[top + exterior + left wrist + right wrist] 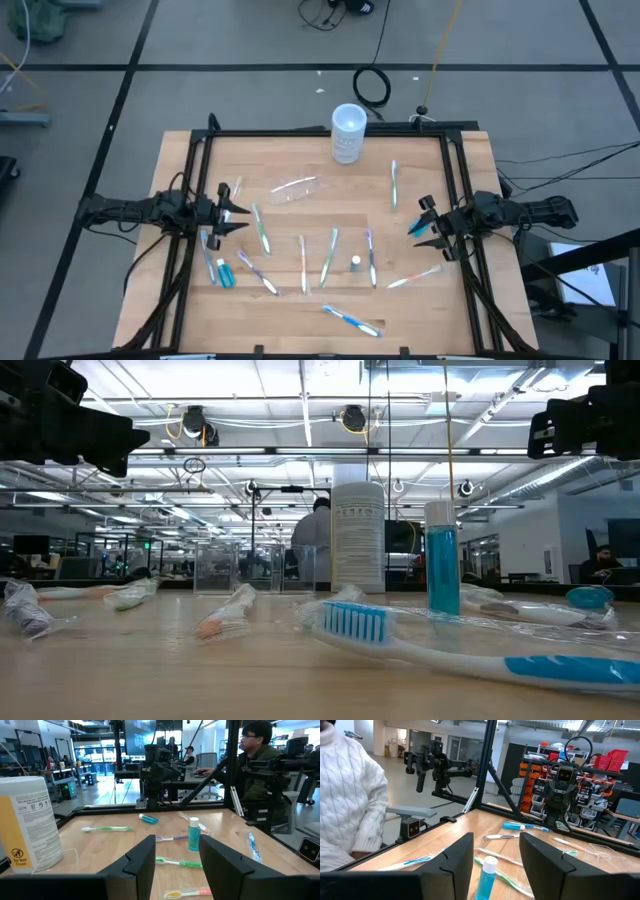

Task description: Pick & Place toothbrushing station

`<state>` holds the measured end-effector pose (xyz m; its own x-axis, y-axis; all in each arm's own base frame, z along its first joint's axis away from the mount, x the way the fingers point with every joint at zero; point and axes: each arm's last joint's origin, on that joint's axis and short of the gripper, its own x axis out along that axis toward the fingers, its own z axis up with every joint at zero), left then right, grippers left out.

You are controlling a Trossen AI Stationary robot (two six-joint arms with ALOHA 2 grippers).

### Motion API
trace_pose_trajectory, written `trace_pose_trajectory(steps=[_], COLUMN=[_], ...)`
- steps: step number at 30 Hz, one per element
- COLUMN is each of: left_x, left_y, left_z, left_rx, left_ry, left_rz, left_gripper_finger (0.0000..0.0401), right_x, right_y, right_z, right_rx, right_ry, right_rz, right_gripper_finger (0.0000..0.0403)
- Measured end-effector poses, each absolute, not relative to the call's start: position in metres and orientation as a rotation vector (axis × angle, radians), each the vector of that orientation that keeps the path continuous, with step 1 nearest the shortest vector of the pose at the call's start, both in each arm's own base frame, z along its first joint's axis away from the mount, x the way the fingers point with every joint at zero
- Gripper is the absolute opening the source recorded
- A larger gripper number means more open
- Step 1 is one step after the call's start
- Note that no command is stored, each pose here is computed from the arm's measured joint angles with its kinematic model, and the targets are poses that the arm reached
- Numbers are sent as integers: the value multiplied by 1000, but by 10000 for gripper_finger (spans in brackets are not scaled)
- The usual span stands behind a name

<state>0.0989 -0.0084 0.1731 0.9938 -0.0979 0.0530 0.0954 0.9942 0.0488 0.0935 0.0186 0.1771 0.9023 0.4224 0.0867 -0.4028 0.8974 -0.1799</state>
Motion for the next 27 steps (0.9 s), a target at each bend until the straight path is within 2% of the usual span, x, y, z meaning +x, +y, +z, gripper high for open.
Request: trace_pose_trajectory(steps=[27], left_x=[99], left_y=[-9], left_z=[173], left_rx=[42], left_ry=[-55], left_rz=[-103], left_gripper_finger=[157], right_x=[94], right_y=[19], right_z=[177], right_rx=[-160], right_ry=[-124], right_rz=[428], right_gripper_finger=[151])
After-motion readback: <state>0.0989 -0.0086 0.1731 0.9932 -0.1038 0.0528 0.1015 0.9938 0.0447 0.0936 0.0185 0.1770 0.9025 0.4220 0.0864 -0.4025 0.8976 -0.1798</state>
